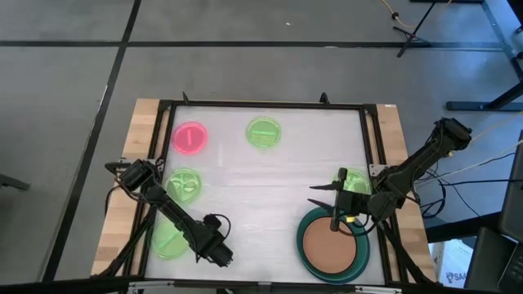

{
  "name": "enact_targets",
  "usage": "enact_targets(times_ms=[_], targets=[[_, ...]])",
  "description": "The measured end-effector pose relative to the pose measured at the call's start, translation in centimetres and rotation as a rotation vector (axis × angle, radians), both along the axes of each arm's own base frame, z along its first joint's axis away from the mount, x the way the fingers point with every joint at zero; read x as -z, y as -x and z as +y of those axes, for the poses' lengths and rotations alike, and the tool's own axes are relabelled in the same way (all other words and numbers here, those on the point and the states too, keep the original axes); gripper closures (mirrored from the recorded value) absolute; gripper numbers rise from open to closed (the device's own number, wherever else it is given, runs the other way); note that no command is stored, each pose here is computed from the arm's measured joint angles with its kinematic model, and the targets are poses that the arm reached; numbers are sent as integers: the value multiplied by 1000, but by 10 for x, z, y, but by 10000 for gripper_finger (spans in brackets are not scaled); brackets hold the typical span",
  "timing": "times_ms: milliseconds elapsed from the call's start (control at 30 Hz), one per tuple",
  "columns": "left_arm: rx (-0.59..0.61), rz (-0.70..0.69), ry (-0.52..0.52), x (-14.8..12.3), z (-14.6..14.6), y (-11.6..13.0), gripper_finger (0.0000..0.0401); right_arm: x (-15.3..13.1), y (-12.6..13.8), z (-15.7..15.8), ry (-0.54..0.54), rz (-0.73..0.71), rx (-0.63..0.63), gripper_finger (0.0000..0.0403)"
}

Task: Stack plastic plates
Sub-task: Stack the green plate on top of the orange plate

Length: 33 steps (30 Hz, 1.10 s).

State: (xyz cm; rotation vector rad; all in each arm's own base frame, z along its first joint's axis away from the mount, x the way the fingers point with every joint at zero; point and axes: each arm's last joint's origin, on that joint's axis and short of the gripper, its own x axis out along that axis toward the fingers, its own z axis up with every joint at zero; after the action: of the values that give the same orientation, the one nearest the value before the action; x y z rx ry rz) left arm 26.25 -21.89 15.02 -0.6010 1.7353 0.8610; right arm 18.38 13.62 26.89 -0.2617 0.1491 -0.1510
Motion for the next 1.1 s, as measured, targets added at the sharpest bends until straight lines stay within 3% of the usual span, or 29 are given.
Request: enact_targets(times_ms=[267,433,767,1100], targets=[[-11,30,-14,-15,-9,4,303,2,1,0,16,21,-2,242],[-26,-19,11,-8,-13,3,303,2,1,0,14,18,-2,242],[-46,36,12,10,-8,14,303,2,1,0,15,17,-2,242],[96,20,57,14,-7,15,305,2,1,0,13,17,-2,242]])
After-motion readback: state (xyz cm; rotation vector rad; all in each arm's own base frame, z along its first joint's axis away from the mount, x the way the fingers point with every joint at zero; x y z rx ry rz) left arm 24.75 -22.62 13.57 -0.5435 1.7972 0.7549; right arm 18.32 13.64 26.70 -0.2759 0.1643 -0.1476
